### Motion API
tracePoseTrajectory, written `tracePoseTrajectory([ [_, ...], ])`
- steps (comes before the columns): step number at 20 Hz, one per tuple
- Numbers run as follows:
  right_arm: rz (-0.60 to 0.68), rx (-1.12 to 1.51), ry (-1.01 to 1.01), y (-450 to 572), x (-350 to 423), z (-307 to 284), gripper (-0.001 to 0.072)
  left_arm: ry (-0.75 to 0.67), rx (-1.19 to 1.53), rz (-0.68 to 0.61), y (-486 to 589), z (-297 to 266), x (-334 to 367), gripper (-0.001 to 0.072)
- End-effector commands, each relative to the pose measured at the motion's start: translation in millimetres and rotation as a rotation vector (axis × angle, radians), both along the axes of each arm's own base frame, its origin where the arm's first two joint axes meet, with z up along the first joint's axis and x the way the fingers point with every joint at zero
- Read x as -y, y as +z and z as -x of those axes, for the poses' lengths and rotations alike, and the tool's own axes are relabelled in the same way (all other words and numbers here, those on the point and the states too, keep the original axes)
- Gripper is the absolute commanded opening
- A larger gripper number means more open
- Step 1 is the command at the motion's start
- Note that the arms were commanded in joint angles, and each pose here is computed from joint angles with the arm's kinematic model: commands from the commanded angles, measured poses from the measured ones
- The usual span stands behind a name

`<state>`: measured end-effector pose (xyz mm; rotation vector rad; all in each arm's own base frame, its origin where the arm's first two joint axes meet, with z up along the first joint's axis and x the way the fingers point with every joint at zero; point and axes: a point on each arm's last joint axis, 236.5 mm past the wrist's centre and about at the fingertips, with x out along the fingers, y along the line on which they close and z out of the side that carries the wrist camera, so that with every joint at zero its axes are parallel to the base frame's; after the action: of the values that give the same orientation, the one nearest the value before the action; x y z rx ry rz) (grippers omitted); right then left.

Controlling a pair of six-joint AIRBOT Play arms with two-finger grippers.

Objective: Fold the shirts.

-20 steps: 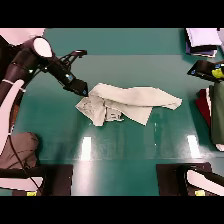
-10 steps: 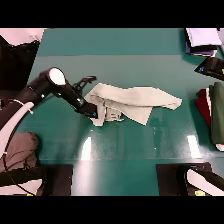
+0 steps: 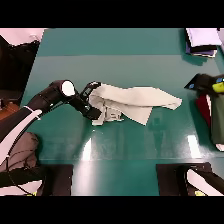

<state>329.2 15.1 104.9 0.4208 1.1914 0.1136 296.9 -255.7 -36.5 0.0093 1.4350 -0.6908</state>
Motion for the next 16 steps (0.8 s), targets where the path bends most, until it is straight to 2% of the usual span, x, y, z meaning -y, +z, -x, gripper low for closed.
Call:
tracePoseTrajectory([
  [1,-0.168,-0.092,0.009,-40,-38,30,0.0689,0.016,0.065,-0.02,4,-17,-6,0.0028],
  [2,-0.201,-0.133,0.01,-54,-46,41,0.0656,0.012,0.096,-0.023,14,-23,-8,0.0028],
  [5,-0.248,-0.202,0.016,-96,-73,58,0.0645,0.004,0.223,-0.033,54,-43,-16,0.0028],
  [6,-0.263,-0.198,0.013,-108,-83,58,0.0597,-0.005,0.258,-0.052,65,-47,-22,0.0028],
  [10,-0.321,-0.285,0.001,-155,-118,65,0.0595,-0.041,0.345,-0.17,92,-56,-50,0.0029],
  [16,-0.281,-0.274,-0.004,-182,-126,52,0.0595,-0.061,0.382,-0.303,114,-60,-82,0.0029],
])
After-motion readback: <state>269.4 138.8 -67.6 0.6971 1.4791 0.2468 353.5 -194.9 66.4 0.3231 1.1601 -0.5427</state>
